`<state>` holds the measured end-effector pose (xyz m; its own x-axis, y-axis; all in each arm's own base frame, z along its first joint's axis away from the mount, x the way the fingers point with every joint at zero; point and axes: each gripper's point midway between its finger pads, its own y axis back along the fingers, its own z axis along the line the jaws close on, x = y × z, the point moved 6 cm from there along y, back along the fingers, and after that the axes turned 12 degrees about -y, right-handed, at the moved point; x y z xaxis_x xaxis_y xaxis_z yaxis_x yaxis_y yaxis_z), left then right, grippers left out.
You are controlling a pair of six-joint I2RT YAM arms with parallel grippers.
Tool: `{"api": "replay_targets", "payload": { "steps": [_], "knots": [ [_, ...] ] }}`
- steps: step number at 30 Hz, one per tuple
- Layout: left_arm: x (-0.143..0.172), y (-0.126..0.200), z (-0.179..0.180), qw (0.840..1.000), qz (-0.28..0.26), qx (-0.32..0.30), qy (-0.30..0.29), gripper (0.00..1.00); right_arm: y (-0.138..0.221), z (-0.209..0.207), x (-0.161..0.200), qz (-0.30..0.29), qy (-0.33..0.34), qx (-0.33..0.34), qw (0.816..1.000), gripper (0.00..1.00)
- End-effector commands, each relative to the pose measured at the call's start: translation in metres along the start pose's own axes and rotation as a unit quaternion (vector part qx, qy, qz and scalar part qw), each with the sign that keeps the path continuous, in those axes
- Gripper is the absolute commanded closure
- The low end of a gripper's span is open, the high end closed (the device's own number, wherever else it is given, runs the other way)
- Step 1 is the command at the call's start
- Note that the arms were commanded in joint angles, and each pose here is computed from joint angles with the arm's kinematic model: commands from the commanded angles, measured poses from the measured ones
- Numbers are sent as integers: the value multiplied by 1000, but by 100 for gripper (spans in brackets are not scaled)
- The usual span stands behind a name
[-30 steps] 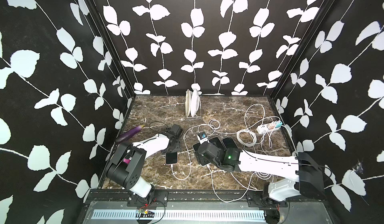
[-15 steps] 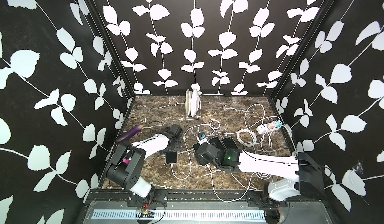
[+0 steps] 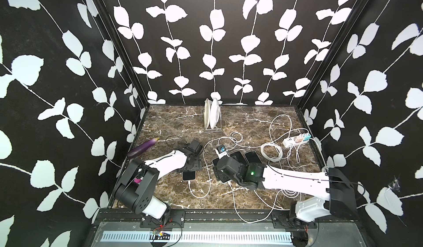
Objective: Unplug the charging cable from the phone
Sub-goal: Pick up the phone at the center of the board.
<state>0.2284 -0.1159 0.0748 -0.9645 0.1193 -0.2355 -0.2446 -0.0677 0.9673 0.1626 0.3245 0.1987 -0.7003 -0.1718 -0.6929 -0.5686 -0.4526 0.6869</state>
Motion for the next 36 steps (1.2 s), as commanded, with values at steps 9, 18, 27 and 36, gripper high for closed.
{"api": "replay_targets", "payload": {
  "steps": [9,18,27,36],
  "knots": [
    [50,-19,15,993,110,-40,-32,33,1,4,-4,-12,1,1,1000,20],
    [46,-13,18,993,101,-48,-25,76,-13,26,14,-27,46,-31,998,20],
    [37,6,22,996,73,-60,-3,100,-54,99,59,-14,143,-106,984,22],
    [29,33,27,996,51,-60,43,100,-65,117,74,-22,155,-142,977,24]
  ]
}}
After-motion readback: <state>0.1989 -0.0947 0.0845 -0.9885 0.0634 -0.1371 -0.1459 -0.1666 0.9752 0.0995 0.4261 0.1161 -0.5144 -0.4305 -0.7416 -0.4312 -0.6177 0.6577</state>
